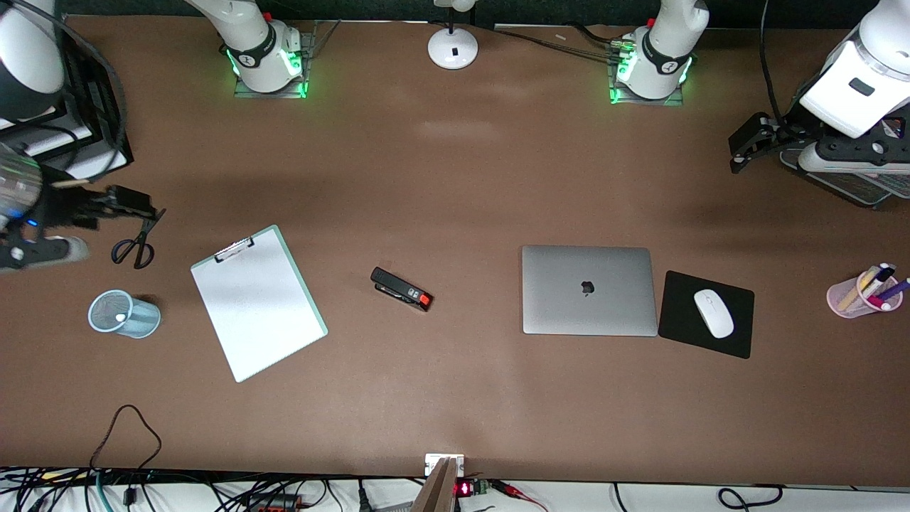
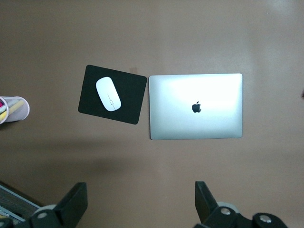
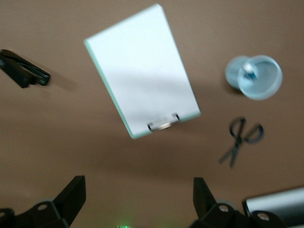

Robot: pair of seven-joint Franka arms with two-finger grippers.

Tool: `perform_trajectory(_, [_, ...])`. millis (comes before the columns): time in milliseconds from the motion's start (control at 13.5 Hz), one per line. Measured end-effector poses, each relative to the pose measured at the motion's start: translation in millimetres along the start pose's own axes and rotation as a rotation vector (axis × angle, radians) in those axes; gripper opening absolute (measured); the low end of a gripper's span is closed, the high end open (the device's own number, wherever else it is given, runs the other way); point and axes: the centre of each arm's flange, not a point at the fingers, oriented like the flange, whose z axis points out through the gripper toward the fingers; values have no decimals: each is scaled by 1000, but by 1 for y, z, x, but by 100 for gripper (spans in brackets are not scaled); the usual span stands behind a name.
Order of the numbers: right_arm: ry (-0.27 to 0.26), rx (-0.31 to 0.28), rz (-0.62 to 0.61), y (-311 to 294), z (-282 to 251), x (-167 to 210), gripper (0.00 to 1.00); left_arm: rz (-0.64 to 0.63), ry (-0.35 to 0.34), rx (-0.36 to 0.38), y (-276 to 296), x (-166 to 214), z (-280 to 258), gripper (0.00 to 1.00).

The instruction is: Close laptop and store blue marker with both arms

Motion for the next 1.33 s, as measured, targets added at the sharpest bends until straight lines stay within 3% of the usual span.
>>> perform_trajectory(296, [35, -4, 97, 46, -34, -35, 100, -3, 1, 0, -1, 0, 0, 100])
perform_trajectory(444, [9, 2, 129, 52, -35, -43, 100, -4, 2, 0, -2, 1, 0, 100])
perform_trajectory(665, [19, 1, 132, 48, -40, -48, 100, -7, 3, 0, -4, 1, 0, 100])
perform_trajectory(961, [90, 3, 135, 49, -35, -65, 100, -11, 10, -1, -6, 2, -1, 100])
perform_trajectory(1331, [97, 11, 144, 47, -40, -90, 100, -13, 35, -4, -7, 5, -3, 100])
